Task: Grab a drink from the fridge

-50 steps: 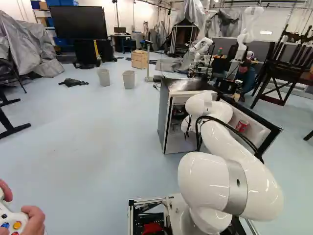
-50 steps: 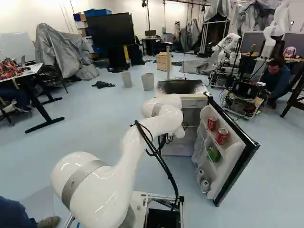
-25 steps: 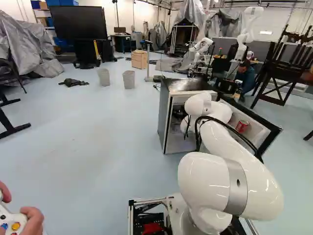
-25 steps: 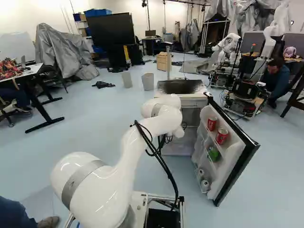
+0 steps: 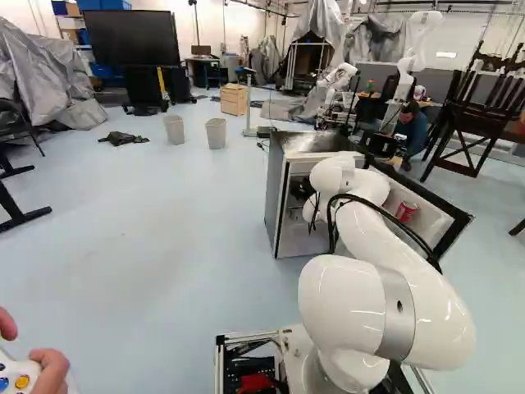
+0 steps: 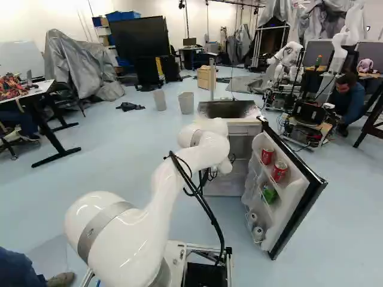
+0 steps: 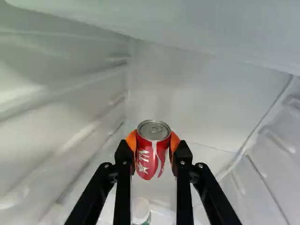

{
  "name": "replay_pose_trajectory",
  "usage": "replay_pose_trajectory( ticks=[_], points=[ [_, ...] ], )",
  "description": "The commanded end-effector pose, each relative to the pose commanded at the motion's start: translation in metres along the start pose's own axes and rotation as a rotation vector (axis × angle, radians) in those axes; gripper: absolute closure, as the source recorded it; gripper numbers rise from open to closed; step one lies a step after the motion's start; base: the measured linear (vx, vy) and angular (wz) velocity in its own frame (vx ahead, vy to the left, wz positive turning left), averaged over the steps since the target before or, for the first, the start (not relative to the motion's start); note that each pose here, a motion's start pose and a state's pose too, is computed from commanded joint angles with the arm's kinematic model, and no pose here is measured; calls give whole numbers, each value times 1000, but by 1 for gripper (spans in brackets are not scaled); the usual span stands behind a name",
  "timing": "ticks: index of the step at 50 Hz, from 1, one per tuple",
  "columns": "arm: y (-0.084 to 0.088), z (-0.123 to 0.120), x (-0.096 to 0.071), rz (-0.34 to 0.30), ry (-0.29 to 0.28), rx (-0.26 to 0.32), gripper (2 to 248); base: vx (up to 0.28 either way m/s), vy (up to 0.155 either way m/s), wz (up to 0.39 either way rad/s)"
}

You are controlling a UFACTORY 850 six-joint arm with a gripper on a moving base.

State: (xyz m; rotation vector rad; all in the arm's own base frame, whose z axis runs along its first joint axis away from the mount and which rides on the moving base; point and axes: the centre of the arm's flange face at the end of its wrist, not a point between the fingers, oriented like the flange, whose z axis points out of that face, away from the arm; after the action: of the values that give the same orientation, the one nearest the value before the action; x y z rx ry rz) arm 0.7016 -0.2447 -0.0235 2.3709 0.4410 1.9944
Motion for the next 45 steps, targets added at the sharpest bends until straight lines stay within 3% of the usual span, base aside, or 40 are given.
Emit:
replay_pose_trajectory(
  ticks=[45],
  points=[
    [-17,-74,24,93,-134,14,160,0,0,0]
  ],
)
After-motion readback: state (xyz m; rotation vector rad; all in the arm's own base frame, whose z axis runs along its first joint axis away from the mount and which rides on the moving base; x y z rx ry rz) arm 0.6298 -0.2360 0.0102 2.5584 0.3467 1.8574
